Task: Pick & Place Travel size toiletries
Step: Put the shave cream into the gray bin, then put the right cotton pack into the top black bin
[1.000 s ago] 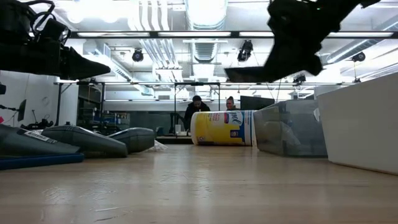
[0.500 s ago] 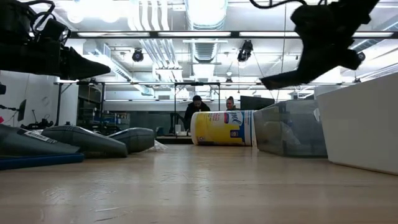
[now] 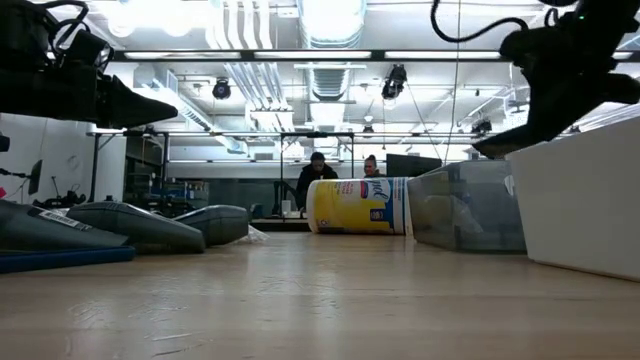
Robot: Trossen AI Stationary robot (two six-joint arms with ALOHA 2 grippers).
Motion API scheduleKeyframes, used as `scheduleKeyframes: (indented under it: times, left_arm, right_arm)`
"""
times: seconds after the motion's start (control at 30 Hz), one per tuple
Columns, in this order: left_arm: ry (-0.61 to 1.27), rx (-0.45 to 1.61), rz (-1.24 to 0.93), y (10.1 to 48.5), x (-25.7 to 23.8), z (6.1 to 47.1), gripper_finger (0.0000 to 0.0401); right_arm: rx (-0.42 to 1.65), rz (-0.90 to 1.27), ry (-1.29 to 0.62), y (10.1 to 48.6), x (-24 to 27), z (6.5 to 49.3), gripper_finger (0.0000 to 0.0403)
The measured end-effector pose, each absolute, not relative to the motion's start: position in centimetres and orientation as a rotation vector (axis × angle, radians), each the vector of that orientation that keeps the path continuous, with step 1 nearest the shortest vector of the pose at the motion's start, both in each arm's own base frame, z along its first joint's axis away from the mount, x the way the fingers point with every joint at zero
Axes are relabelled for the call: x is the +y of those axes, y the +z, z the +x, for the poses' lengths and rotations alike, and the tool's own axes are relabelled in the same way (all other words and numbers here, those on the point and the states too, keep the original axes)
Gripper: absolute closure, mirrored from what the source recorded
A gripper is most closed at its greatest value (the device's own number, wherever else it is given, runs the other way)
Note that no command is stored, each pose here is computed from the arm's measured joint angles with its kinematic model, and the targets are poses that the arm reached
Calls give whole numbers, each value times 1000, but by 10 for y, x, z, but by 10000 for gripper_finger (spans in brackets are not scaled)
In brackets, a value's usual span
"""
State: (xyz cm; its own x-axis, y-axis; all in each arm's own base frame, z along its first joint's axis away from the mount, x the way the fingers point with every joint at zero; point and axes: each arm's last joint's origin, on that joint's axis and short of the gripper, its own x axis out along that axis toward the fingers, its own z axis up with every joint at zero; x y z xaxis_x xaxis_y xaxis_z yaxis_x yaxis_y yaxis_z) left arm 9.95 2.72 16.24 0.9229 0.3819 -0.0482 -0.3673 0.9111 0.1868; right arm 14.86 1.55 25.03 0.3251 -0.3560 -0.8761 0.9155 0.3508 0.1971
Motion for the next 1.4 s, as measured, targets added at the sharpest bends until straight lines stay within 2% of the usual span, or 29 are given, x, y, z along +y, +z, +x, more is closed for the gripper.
scheduleKeyframes:
  times: [0.13, 0.4, 0.6, 0.73, 1.0, 1.4]
  left_arm:
    - [387, 84, 176, 162, 27, 100, 211]
    - [387, 85, 176, 162, 27, 100, 211]
    - [387, 84, 176, 162, 27, 100, 211]
    - [387, 85, 176, 162, 27, 100, 211]
    - [387, 85, 176, 162, 27, 100, 211]
    - [387, 84, 176, 162, 27, 100, 211]
  right_arm:
    - [854, 842, -1045, 246, 14, 142, 276]
    - [832, 926, -1182, 236, 13, 134, 253]
    - [827, 953, -1260, 223, 12, 129, 271]
    - [837, 943, -1279, 221, 13, 134, 273]
    - [856, 928, -1319, 215, 14, 139, 242]
    - [849, 936, -1318, 215, 14, 140, 268]
